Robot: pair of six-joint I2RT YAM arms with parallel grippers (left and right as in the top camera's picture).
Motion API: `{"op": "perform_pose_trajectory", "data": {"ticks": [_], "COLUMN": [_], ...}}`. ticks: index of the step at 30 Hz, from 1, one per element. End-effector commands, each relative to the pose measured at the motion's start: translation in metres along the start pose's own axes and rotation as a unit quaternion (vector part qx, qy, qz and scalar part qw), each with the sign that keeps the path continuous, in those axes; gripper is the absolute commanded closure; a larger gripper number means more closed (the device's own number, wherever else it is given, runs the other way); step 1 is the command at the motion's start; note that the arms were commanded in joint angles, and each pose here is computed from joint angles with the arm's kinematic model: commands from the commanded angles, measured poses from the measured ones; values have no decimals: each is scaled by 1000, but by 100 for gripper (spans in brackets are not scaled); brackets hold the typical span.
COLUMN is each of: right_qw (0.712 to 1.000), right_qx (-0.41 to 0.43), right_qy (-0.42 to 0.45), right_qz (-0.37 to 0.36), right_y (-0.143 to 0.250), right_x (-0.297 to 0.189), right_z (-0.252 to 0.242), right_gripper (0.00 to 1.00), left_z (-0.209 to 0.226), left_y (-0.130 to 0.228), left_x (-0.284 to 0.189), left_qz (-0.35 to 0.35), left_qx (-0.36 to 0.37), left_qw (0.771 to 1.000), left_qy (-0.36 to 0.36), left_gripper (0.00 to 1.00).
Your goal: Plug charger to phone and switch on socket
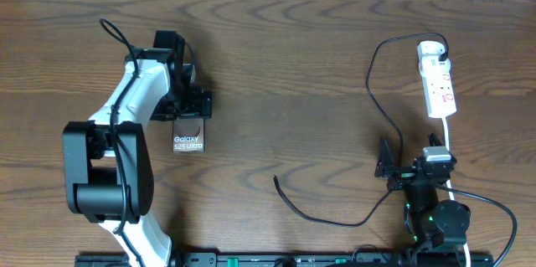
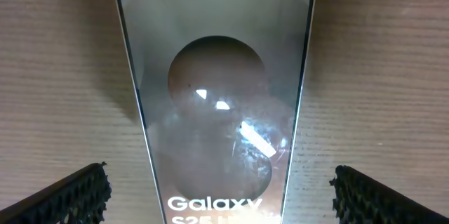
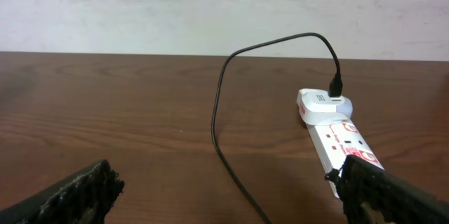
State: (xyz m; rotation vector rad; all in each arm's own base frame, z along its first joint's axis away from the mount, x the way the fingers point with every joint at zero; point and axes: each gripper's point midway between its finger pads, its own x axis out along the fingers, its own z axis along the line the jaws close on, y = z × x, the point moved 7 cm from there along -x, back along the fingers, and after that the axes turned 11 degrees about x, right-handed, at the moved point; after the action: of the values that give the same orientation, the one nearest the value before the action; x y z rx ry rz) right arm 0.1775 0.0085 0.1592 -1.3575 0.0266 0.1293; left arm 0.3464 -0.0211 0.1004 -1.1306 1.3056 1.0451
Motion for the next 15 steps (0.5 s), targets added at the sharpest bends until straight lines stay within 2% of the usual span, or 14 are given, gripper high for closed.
{"op": "perform_pose_trajectory", "data": {"ticks": [1, 15], "right_qw": [1000, 1000], "right_qx": [-3, -3], "right_qy": [1, 1], "right_qz": [1, 1], "right_y": [1, 1], "right_x": [0, 0], "right_z": [0, 0], "right_gripper": [1, 1], "left_z": [1, 1], "left_y": [3, 8], "left_x": [5, 17], "left_qz": [5, 5], "left_qx": [-11, -24], "left_qw": [1000, 1000], "left_qy": [5, 5], "left_gripper": [0, 0]}}
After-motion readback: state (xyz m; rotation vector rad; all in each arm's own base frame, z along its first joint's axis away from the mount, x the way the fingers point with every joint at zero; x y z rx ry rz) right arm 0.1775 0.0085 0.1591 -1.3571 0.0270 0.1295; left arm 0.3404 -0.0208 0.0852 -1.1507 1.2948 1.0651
